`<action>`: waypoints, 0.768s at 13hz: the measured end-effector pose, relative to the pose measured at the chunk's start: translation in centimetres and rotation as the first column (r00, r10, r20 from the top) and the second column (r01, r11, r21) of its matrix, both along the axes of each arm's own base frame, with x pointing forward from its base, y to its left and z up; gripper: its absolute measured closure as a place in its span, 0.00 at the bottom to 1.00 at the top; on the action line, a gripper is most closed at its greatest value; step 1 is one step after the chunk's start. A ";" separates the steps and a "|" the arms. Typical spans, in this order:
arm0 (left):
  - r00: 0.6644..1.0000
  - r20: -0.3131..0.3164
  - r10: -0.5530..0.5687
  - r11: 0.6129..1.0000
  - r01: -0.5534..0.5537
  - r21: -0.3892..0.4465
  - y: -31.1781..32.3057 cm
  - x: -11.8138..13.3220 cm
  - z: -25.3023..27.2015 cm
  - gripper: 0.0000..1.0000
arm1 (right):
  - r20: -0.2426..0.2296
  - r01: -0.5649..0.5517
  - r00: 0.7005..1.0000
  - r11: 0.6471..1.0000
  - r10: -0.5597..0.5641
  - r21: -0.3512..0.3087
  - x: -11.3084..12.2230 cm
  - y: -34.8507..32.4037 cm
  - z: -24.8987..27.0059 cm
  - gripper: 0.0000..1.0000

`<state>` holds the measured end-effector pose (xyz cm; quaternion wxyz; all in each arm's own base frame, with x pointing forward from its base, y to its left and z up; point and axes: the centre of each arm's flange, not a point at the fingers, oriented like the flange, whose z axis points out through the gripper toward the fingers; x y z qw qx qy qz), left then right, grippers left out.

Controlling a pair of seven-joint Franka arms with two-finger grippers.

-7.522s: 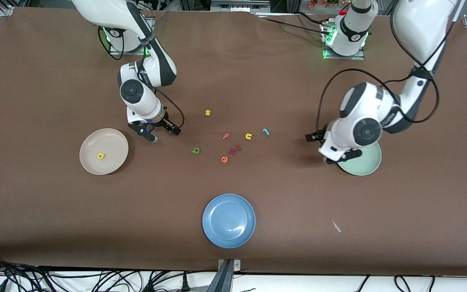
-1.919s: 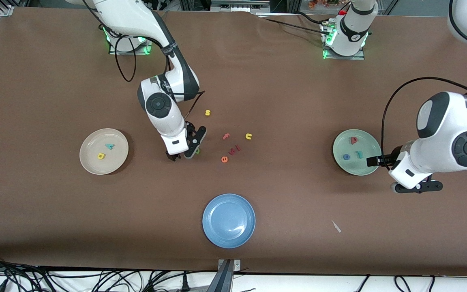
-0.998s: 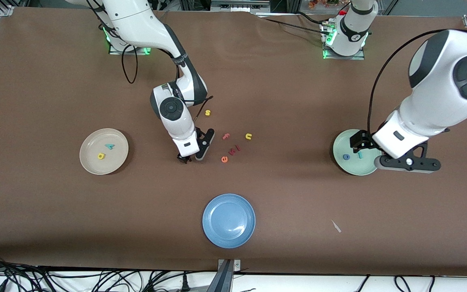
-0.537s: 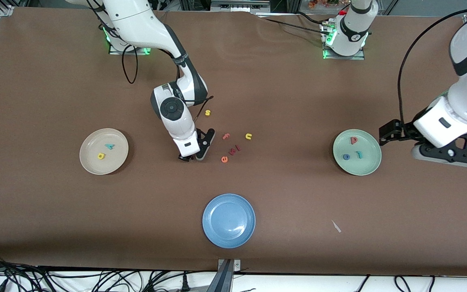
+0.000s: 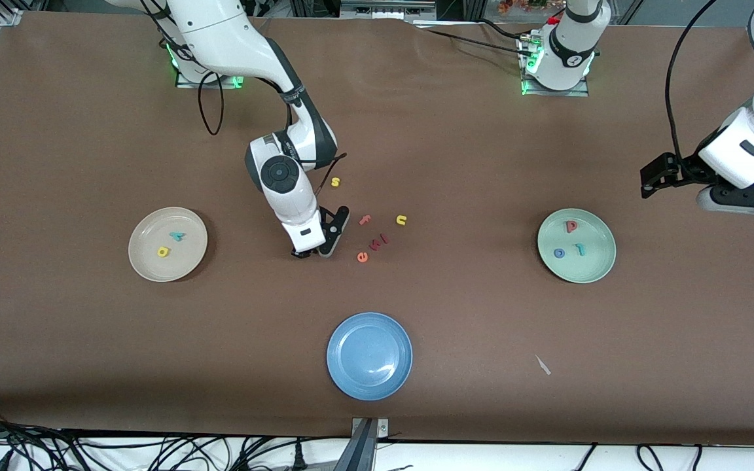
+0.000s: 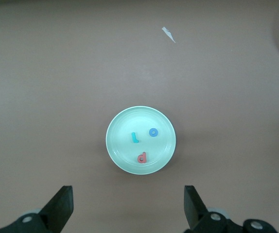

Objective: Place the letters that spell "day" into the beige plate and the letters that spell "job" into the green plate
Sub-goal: 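Reach the right gripper to the green letter while the left gripper withdraws, then grasp the green letter with the right gripper and lift it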

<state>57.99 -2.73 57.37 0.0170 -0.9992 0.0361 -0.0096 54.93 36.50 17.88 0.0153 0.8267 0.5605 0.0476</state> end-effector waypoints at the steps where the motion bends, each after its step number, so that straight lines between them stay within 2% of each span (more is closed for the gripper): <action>1: 1.000 0.005 0.013 1.000 -0.013 0.001 0.7 -0.1 0.1 0.00 | 0.000 0.000 1.000 1.000 0.000 0.001 0.0 0.0 0.1 0.73; 10: 0.999 0.006 0.037 0.999 -0.037 0.002 2.1 -0.1 0.0 0.00 | -0.005 0.009 1.000 1.000 -0.009 0.002 0.4 -0.3 0.3 0.73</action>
